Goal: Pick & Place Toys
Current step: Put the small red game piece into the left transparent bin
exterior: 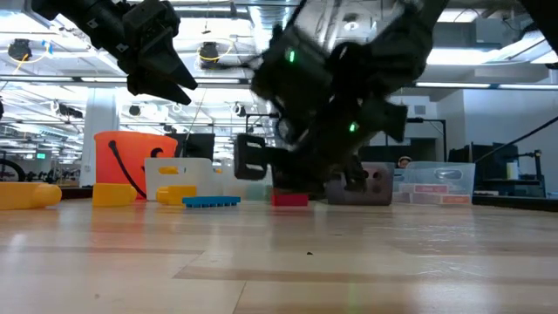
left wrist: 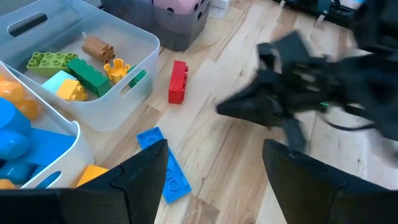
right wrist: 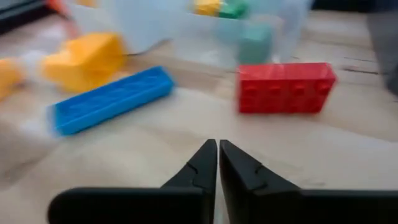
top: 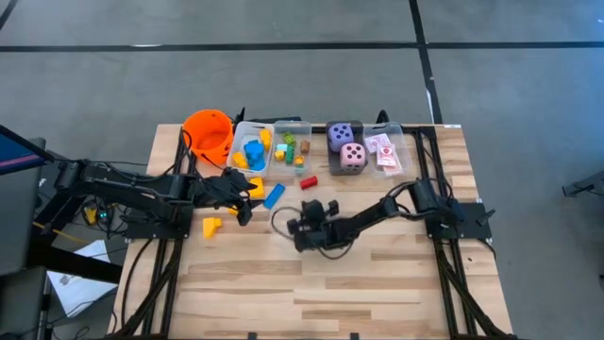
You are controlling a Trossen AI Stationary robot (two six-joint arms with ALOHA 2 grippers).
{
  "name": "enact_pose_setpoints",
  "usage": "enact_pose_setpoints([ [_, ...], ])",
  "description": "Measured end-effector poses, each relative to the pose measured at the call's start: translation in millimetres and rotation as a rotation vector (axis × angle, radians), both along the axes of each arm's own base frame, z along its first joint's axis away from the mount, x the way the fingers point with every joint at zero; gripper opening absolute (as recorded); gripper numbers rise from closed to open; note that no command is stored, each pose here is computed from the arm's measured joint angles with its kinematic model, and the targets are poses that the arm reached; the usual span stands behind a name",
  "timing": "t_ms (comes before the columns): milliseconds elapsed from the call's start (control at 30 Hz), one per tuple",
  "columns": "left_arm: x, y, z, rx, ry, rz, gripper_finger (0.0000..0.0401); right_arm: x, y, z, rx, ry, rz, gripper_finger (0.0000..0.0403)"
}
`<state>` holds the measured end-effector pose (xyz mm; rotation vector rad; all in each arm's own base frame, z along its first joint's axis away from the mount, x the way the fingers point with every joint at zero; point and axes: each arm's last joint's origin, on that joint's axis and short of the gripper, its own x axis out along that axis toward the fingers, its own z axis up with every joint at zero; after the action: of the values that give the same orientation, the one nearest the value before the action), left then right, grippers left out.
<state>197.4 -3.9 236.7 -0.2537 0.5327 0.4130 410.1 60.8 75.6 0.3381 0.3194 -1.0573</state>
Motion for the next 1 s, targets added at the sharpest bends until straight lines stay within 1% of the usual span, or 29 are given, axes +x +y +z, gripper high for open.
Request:
enact_pose_setpoints([
  [67, 0.0, 0.0, -0.1, 0.000, 0.000, 0.000, 0.0255, 3.2, 10.4, 6.1, -0.048, 0.020, 0.029, 0.0003],
  [133, 0.0, 0.0, 0.0, 0.000, 0.000, 0.000, 0.0255, 7.8, 19.0, 14.1, -0.110, 0.042, 0.048, 0.0004],
  [267, 0.0, 0.0, 0.0, 0.000, 0.000, 0.000, 0.0255, 24.2, 27.7, 39.0, -0.231, 0.090, 0.065, 0.0002],
  [433, 0.0, 0.0, 0.0, 0.000, 0.000, 0.000, 0.0255, 43.0, 28.8, 69.2, -0.338, 0.174, 0.090, 0.0001],
  [567, -0.8, 0.0, -1.1, 0.001, 0.014, 0.000, 0.0255, 51.5, 21.2, 84.5, -0.399, 0.228, 0.066, 0.0001],
  [700, -2.5, 0.2, -3.3, 0.003, 0.044, -0.001, 0.0255, 53.3, 12.6, 85.5, -0.403, 0.241, 0.047, 0.0001],
  [800, -3.3, 0.2, -4.3, 0.003, 0.057, -0.001, 0.0255, 50.1, 14.9, 82.2, -0.382, 0.232, 0.040, 0.0001],
  [900, -3.4, 0.2, -4.5, 0.004, 0.059, -0.001, 0.0255, 41.0, 21.8, 73.8, -0.338, 0.247, 0.052, 0.0001],
  [1000, -3.3, -0.1, -4.6, -0.003, 0.060, -0.010, 0.0255, 26.2, 30.6, 64.2, -0.285, 0.285, 0.056, 0.0001],
])
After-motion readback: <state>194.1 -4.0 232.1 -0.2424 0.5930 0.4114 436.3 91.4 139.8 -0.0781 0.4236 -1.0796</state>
